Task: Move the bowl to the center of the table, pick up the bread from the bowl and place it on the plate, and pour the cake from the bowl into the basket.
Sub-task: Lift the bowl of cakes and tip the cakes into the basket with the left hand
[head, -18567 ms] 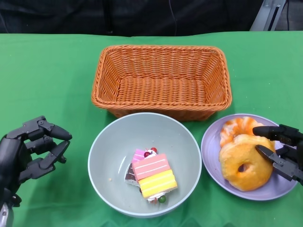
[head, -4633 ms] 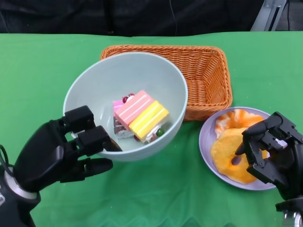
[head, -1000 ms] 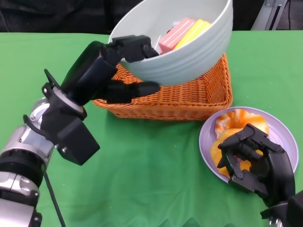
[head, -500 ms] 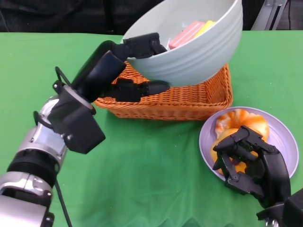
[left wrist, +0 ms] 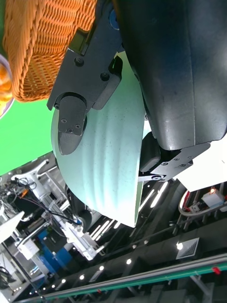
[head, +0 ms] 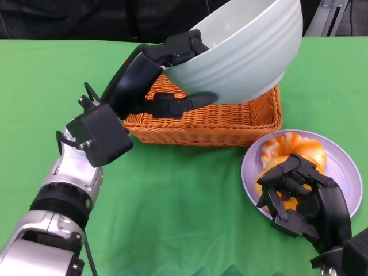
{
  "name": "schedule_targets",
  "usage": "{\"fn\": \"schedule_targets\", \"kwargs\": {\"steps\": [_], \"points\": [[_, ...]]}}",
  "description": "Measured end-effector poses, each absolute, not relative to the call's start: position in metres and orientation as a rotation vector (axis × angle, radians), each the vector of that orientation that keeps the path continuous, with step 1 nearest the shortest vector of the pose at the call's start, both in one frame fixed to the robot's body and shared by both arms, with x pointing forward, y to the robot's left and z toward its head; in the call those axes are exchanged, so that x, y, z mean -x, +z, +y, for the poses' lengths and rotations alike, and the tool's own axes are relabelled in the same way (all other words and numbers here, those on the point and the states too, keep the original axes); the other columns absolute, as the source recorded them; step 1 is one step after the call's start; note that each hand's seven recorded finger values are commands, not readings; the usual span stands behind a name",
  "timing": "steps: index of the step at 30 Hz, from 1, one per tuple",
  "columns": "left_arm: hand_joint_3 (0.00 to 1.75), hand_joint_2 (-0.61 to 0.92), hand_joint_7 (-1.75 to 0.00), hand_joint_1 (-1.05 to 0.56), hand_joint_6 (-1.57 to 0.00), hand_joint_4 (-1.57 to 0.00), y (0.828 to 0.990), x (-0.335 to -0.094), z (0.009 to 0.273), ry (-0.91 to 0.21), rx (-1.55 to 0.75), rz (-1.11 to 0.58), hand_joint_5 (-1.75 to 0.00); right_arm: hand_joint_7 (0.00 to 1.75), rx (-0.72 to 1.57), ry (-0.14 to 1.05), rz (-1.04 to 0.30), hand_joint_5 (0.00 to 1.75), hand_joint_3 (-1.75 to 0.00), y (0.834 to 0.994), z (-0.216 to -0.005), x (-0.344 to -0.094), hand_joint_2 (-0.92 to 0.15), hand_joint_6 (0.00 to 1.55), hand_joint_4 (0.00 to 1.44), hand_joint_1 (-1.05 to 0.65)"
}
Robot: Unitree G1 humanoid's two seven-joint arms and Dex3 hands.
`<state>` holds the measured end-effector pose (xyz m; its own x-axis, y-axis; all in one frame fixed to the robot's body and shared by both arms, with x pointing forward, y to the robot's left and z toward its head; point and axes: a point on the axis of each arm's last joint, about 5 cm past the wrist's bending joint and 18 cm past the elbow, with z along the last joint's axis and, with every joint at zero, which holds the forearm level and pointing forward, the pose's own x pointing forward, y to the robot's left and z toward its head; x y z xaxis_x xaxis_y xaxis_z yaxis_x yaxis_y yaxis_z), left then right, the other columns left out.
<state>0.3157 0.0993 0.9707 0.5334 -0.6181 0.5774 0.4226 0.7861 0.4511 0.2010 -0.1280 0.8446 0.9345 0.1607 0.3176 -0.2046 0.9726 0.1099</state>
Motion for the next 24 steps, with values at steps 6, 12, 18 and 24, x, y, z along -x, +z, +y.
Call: {"fn": "schedule_targets", "kwargs": {"steps": [6,12,18,24], "points": [[0.54,0.88,-1.26,-0.19,-0.69,-0.62,0.9700,-0.3167,0.0986,-0.620,-0.243,-0.764,-1.48,1.32,-0.144,0.188,-0.309,1.62,-0.91,0.8432,-0.1278,-0.2003,-0.67,0.65,0.73,-0.09],[0.58,0.87,-1.22,-0.17,-0.73,-0.66,0.9681,-0.3196,0.0960,-0.619,-0.156,-0.684,-1.46,1.34,-0.144,0.191,-0.309,1.64,-0.92,0.8433,-0.1276,-0.2003,-0.66,0.65,0.73,-0.08],[0.57,0.87,-1.23,-0.15,-0.73,-0.67,0.9672,-0.3220,0.0936,-0.597,-0.073,-0.614,-1.47,1.34,-0.143,0.197,-0.309,1.64,-0.89,0.8432,-0.1275,-0.2003,-0.67,0.64,0.71,-0.09],[0.49,0.92,-1.21,-0.16,-0.74,-0.68,0.9674,-0.3251,0.0917,-0.600,0.031,-0.522,-1.46,1.35,-0.143,0.200,-0.304,1.65,-0.87,0.8423,-0.1276,-0.1987,-0.68,0.64,0.70,-0.10]]}}
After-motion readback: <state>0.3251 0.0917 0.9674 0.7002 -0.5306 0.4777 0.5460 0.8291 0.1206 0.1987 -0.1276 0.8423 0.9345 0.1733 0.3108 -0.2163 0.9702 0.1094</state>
